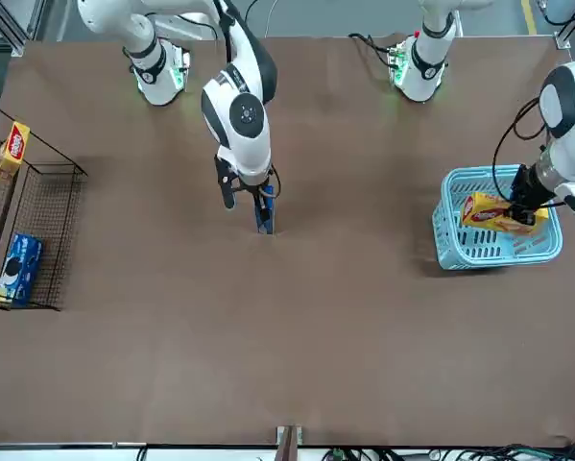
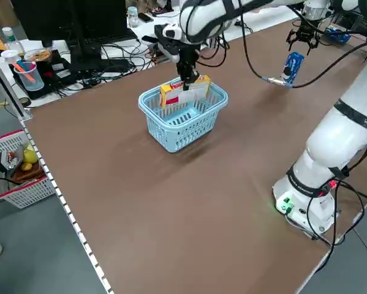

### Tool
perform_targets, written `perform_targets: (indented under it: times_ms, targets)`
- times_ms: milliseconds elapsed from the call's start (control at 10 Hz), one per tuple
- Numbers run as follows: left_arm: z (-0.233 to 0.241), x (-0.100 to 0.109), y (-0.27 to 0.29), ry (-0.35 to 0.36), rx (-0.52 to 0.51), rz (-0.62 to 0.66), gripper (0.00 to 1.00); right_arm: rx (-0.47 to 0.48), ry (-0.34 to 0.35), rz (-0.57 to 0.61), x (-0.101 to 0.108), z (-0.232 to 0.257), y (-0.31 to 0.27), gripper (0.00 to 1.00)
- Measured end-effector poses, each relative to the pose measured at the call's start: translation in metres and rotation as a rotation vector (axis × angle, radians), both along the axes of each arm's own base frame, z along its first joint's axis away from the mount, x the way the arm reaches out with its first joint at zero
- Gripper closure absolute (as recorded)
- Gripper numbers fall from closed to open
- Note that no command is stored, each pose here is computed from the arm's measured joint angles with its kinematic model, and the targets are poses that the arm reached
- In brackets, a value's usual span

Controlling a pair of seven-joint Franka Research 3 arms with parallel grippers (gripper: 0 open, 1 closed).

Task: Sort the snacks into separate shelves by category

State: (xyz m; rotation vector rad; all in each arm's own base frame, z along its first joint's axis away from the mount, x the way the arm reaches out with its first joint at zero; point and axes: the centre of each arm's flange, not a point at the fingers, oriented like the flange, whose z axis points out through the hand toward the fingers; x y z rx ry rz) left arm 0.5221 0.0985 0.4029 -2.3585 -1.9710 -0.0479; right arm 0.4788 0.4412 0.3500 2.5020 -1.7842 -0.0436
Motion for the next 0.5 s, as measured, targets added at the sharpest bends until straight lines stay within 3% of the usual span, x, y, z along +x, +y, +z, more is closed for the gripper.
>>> perform_targets:
  times_ms: [200,500]
  targets:
    - [0.033,0.008,0.002,0.027,0.011,0.014,0.83,0.004,-0.006,-0.001,-0.001,-0.006,-0.002,0.00]
    - [0.101,0.041,-0.031,0.027,0.028,-0.035,0.83,0.009,-0.014,0.002,-0.003,-0.009,0.000,0.00]
